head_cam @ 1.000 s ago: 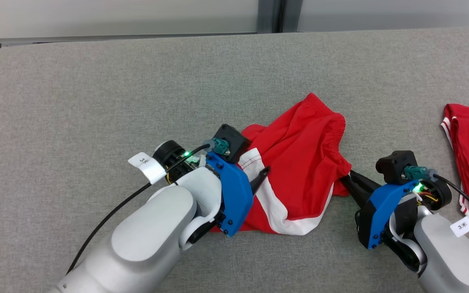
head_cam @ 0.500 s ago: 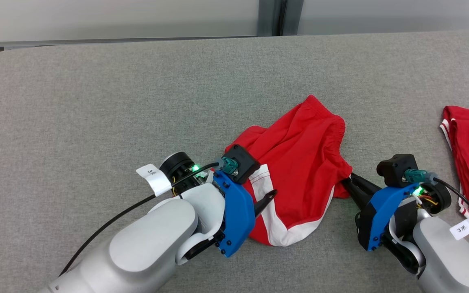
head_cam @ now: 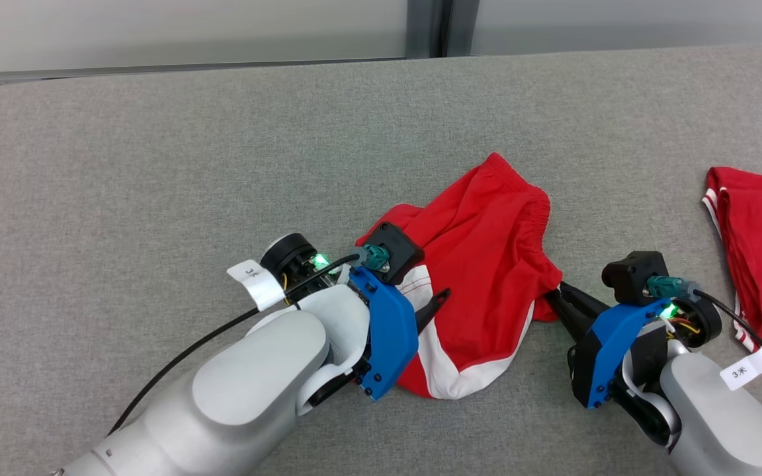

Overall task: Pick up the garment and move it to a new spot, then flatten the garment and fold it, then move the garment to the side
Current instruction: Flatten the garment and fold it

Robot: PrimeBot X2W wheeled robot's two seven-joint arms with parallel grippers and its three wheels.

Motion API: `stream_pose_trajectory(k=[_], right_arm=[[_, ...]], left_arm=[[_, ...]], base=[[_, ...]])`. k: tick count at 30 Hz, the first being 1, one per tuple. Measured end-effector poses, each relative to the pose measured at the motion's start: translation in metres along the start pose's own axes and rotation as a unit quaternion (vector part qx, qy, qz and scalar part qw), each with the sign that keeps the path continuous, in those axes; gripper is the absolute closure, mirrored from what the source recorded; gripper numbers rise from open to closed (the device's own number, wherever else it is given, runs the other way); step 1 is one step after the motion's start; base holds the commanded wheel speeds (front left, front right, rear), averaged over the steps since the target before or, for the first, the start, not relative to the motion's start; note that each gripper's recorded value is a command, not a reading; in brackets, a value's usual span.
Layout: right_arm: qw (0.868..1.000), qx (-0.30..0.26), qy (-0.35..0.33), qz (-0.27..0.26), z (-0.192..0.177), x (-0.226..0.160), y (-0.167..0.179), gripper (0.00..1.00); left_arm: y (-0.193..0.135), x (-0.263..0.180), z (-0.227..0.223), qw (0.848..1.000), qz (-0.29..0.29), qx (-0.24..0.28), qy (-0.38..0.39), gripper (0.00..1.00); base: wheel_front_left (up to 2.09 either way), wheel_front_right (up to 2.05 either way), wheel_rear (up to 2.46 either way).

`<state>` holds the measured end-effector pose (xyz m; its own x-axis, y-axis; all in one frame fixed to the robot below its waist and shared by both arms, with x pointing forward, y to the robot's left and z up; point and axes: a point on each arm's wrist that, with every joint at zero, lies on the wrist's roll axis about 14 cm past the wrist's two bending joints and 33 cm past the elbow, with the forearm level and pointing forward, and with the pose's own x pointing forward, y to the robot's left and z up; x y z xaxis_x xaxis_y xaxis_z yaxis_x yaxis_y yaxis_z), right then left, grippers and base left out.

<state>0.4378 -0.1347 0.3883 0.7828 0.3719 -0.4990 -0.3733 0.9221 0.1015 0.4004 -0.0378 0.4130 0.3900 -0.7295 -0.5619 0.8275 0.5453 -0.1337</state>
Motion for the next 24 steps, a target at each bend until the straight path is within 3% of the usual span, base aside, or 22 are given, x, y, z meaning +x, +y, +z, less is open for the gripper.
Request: stream_pose_trajectory(k=[1,3,4,8,13,20,24], right_arm=[[1.000,0.000,0.001,0.000,-0.001,0.000,0.001,1.00],[1.000,0.002,0.002,0.001,-0.002,0.000,0.001,1.00],[1.000,0.002,0.003,0.001,-0.002,0.000,0.001,1.00],[1.000,0.002,0.000,0.000,-0.001,0.001,0.000,1.00],[1.000,0.003,-0.002,-0.001,-0.001,0.003,0.000,1.00],[1.000,0.005,-0.003,0.000,-0.001,0.004,0.000,1.00],[1.000,0.007,-0.008,-0.002,0.002,0.004,-0.002,1.00]], left_arm=[[0.000,0.001,0.000,1.000,0.001,0.000,0.002,0.09],[-0.002,0.004,-0.003,1.000,-0.003,-0.003,0.010,0.44],[-0.004,0.005,-0.004,1.000,-0.007,-0.003,0.014,0.53],[-0.006,0.006,-0.006,1.000,-0.012,-0.001,0.022,0.64],[-0.005,0.004,-0.011,1.000,-0.013,0.001,0.028,0.65],[-0.002,0.000,-0.012,1.000,-0.010,0.001,0.024,1.00],[0.004,-0.005,-0.006,1.000,-0.004,-0.001,0.004,1.00]], base=[[0.00,0.00,0.00],[0.00,0.00,0.00],[0.00,0.00,0.00],[0.00,0.00,0.00],[0.00,0.00,0.00],[0.00,0.00,0.00],[0.00,0.00,0.00]])
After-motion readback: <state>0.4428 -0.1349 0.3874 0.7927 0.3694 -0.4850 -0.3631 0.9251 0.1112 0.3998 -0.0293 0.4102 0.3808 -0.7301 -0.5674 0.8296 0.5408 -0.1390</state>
